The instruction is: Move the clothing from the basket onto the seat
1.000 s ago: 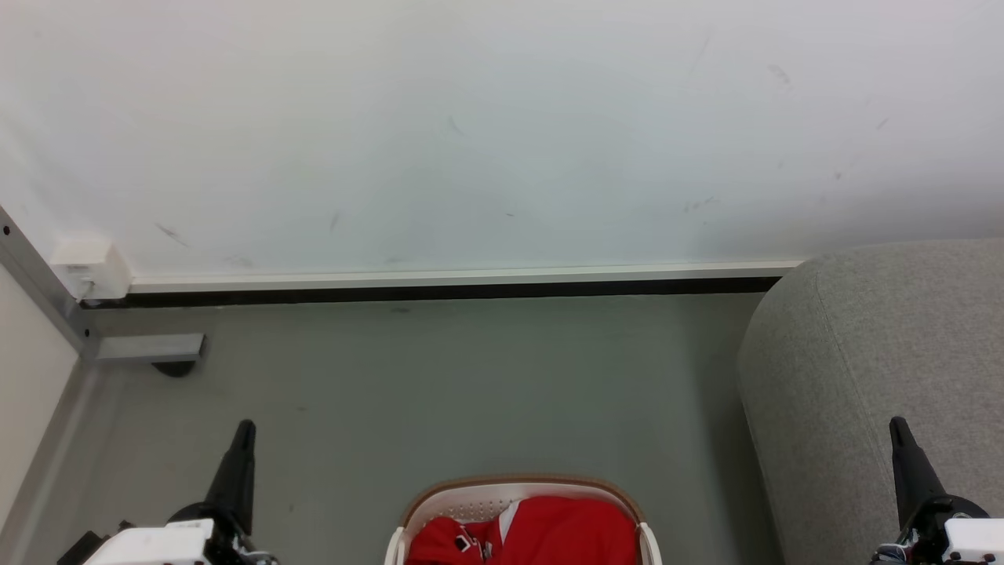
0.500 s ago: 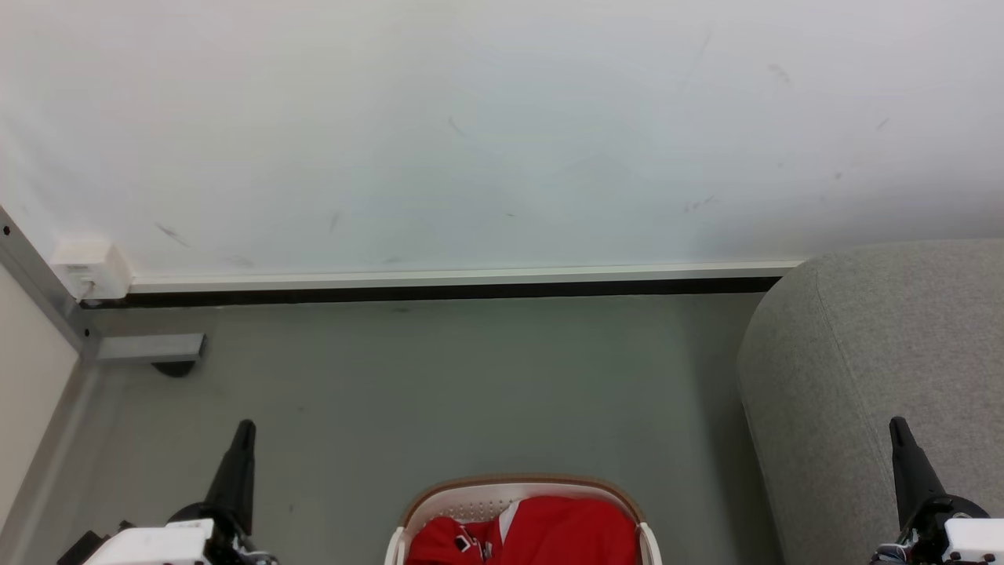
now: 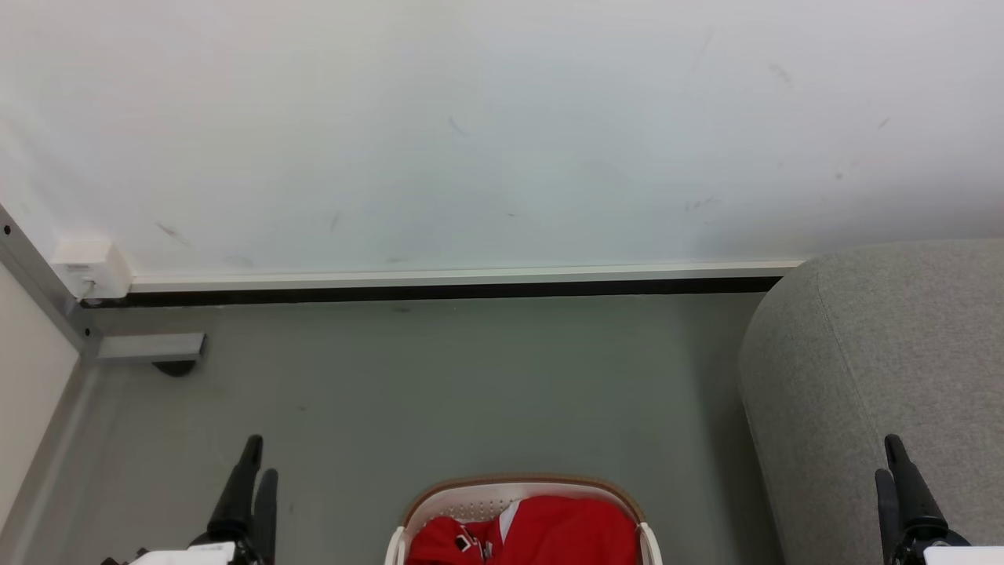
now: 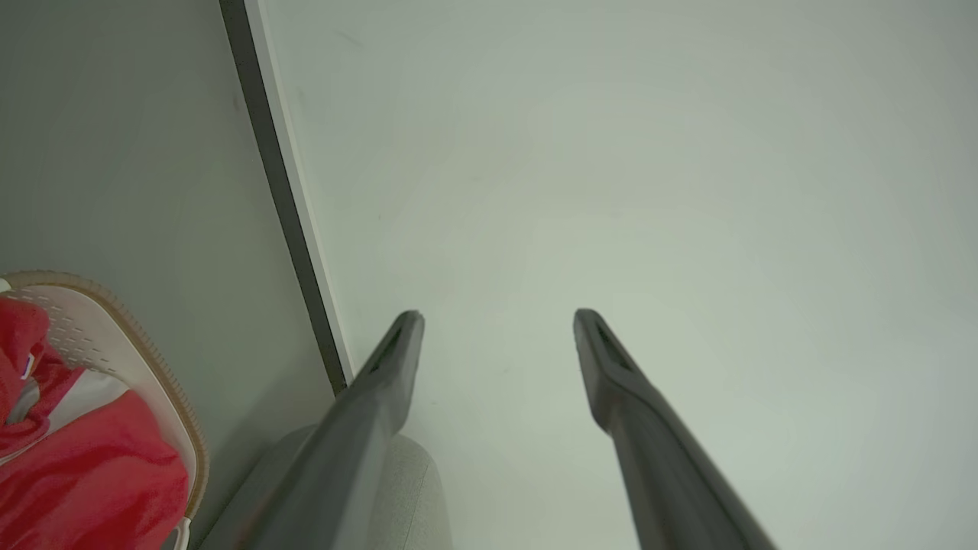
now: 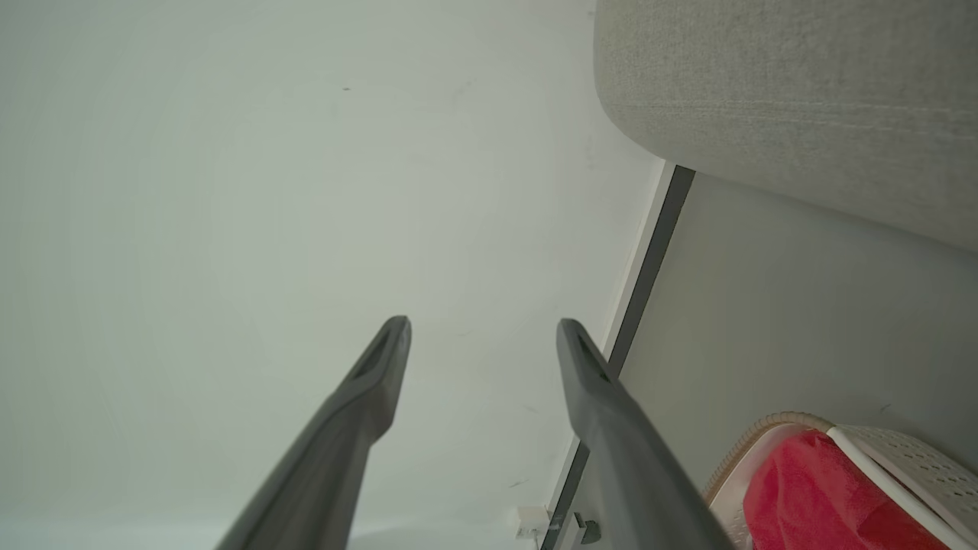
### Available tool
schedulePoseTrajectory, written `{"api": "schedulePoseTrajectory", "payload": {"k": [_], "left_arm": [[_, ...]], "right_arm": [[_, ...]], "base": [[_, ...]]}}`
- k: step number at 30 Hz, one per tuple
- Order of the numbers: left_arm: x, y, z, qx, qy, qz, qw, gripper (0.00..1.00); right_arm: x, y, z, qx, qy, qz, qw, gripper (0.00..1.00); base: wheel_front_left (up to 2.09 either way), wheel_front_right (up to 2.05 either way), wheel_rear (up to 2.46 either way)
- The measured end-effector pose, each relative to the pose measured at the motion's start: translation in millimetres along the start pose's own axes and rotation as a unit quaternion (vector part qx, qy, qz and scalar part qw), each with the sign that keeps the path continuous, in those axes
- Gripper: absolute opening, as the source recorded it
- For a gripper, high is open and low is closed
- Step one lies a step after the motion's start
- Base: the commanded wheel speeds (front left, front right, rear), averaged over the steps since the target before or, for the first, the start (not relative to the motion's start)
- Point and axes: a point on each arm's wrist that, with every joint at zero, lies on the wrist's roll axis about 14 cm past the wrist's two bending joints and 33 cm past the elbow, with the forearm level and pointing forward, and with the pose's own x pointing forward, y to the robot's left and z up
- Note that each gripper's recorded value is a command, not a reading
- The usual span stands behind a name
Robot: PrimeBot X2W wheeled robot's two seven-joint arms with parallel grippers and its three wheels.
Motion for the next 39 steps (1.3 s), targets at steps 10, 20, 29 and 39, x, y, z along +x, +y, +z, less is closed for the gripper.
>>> {"api": "schedulePoseTrajectory", "payload": {"k": [10, 20, 29, 39], "left_arm": [[0.8, 0.1, -4.2, 0.056, -0.004, 0.002, 0.998, 1.0], [2.9, -6.5, -11.1, 0.173, 0.0, -0.003, 0.985, 1.0], [4.6, -14.3, -13.3, 0.267, -0.004, -0.013, 0.964, 1.0], [5.3, -22.0, -17.1, 0.359, -0.009, -0.031, 0.933, 1.0]], "right_arm": [[0.1, 6.4, 0.3, -0.099, -0.006, 0.008, 0.995, 1.0], [-1.4, 15.7, -1.8, -0.23, -0.008, 0.022, 0.973, 1.0], [-3.8, 18.4, -2.3, -0.344, -0.006, 0.029, 0.939, 1.0], [-6.1, 18.8, -2.4, -0.43, -0.008, 0.034, 0.902, 1.0]], "base": [[0.0, 0.0, 0.0], [0.0, 0.0, 0.0], [0.0, 0.0, 0.0], [0.0, 0.0, 0.0]]}}
